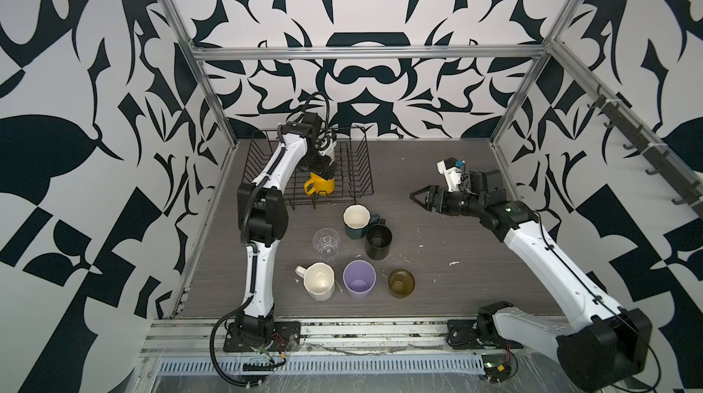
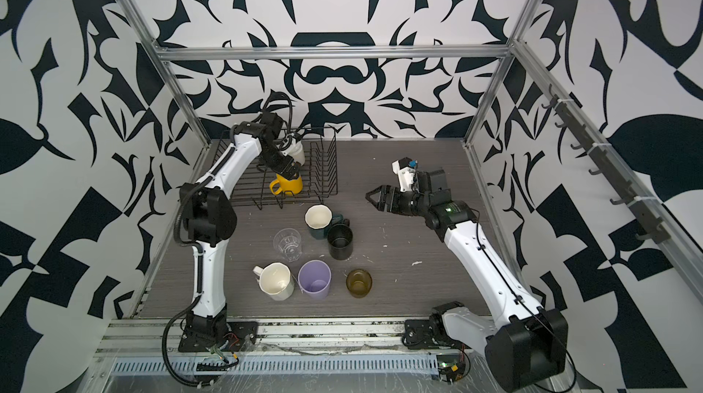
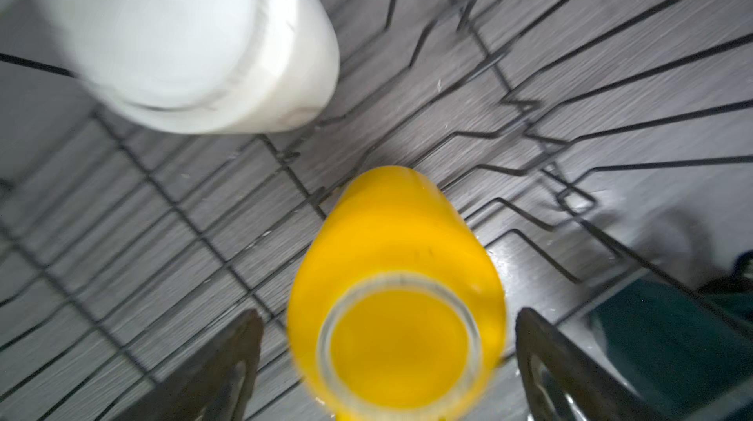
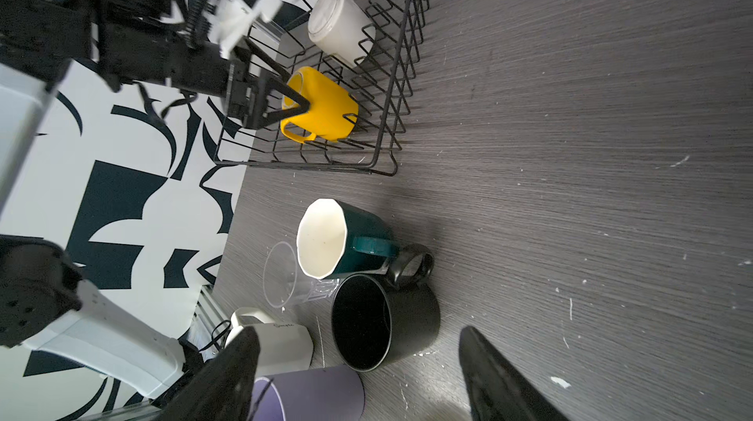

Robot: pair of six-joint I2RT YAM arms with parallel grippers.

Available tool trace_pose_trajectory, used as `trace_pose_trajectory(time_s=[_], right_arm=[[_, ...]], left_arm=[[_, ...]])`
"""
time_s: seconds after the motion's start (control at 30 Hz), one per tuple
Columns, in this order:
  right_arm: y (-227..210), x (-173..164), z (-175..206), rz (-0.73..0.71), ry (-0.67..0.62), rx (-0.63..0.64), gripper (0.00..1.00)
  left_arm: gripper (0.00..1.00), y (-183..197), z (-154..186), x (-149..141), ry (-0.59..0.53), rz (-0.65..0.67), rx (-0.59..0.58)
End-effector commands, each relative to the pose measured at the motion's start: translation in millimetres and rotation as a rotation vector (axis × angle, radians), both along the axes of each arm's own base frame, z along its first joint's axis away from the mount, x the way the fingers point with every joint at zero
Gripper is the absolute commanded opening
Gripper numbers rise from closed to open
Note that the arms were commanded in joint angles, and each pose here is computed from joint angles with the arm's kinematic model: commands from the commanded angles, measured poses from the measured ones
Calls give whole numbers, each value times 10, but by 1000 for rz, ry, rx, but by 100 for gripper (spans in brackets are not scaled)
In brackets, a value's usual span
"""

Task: Load cups into a dish rack
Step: Place the cup on the dish rack, then pick up the cup from the center of the table.

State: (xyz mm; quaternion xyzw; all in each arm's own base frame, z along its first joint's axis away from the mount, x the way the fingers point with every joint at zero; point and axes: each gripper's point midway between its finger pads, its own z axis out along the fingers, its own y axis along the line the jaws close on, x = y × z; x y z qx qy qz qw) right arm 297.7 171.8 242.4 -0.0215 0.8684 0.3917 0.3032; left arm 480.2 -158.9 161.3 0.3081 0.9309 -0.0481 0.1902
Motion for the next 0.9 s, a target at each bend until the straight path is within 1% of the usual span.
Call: trace_pose_trajectory(time_s=[0.0, 0.03, 0.1, 0.13, 0.2, 0.27, 0.3, 0.37, 0.4, 0.43, 0.5, 0.57, 0.6, 0.67, 0.77, 0.87], right_arm=[[-81, 60, 77, -25, -42, -58, 78], [-98, 59, 66, -27, -41, -76, 78], [-132, 64, 47, -36, -38, -102, 77], [-142, 59, 39, -38, -37, -111, 77], [-178, 54, 17, -48, -34, -134, 76], [-192, 42, -9, -52, -34, -158, 76], [-191, 33, -27, -54, -31, -169, 75], [-162, 8, -66, -43, -27, -196, 74], [-148, -5, -92, -39, -25, -219, 74], [-121, -34, -128, -29, -21, -247, 74], [-63, -114, -196, -2, -15, -311, 73], [-25, -217, -261, 21, -4, -355, 72], [-24, -275, -298, 28, 4, -377, 71], [-25, -401, -384, 44, 23, -420, 70], [-31, -603, -530, 73, 60, -483, 69], [-29, -799, -666, 101, 105, -512, 67]], left_arm=[[99, -62, 776, 32, -216, 20, -104], [99, -50, 894, 38, -260, 33, -115], [99, 15, 1238, 87, -405, 81, -140], [99, 61, 1396, 58, -466, 104, -151], [99, 130, 1744, 45, -638, 154, -208], [99, 176, 1996, -52, -790, 168, -269], [99, 199, 2064, -108, -861, 173, -298], [99, 219, 2185, -219, -953, 185, -368], [99, 231, 2223, -253, -967, 205, -401], [99, 239, 2242, -272, -958, 219, -418], [99, 237, 2212, -297, -889, 246, -427], [99, 266, 2162, -321, -843, 270, -410], [99, 264, 2134, -345, -822, 284, -424], [99, 315, 2094, -383, -816, 321, -438], [99, 303, 2029, -460, -810, 334, -484], [99, 345, 1929, -497, -788, 375, -492]])
